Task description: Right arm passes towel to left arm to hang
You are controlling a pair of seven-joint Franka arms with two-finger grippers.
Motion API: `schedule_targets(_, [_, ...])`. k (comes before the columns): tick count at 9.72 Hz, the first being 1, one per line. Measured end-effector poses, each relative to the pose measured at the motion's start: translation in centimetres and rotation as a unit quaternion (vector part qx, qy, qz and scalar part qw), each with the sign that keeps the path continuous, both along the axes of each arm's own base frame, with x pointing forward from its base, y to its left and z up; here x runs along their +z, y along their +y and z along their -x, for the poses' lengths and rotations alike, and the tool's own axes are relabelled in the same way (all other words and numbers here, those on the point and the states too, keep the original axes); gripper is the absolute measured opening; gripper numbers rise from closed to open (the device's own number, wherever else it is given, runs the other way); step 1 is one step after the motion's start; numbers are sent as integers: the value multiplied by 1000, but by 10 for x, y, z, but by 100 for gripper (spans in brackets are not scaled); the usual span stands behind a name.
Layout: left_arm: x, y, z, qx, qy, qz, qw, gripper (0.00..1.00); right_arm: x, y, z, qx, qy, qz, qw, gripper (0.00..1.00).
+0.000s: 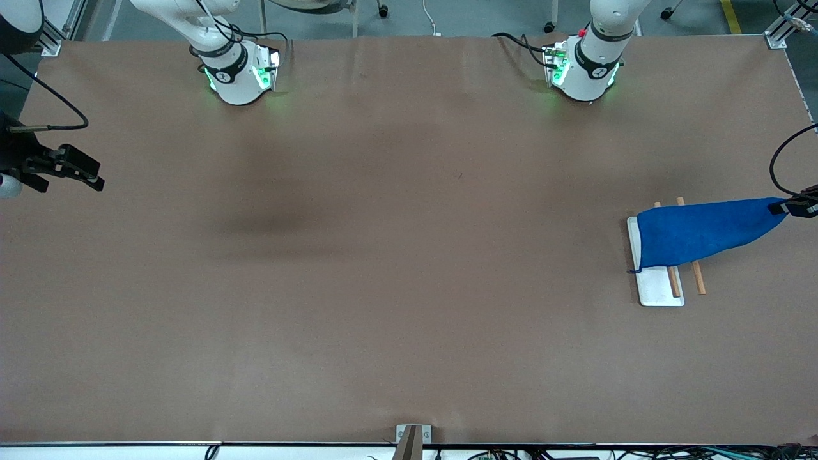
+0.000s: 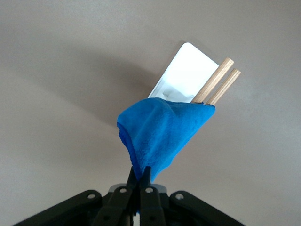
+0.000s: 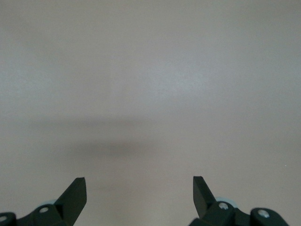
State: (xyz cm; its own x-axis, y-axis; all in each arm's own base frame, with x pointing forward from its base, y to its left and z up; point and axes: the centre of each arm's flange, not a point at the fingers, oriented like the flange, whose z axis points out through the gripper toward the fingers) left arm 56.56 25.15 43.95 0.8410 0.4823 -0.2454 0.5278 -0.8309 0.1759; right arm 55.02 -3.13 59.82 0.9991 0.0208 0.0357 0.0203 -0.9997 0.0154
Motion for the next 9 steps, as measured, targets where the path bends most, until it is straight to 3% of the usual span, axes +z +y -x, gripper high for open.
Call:
schedule_targets(4, [-45, 6, -9, 1, 12, 21, 1000, 9, -2, 0, -1, 0, 3, 1, 1000, 100])
schedule_targets(6, [-47, 5, -11, -5, 10, 23, 1000, 25, -3, 0, -1, 0, 3, 1, 1000, 100])
schedule_targets(9, [-31, 10, -15, -14, 4, 4, 1000, 40, -3, 0, -1, 0, 4, 1, 1000, 100])
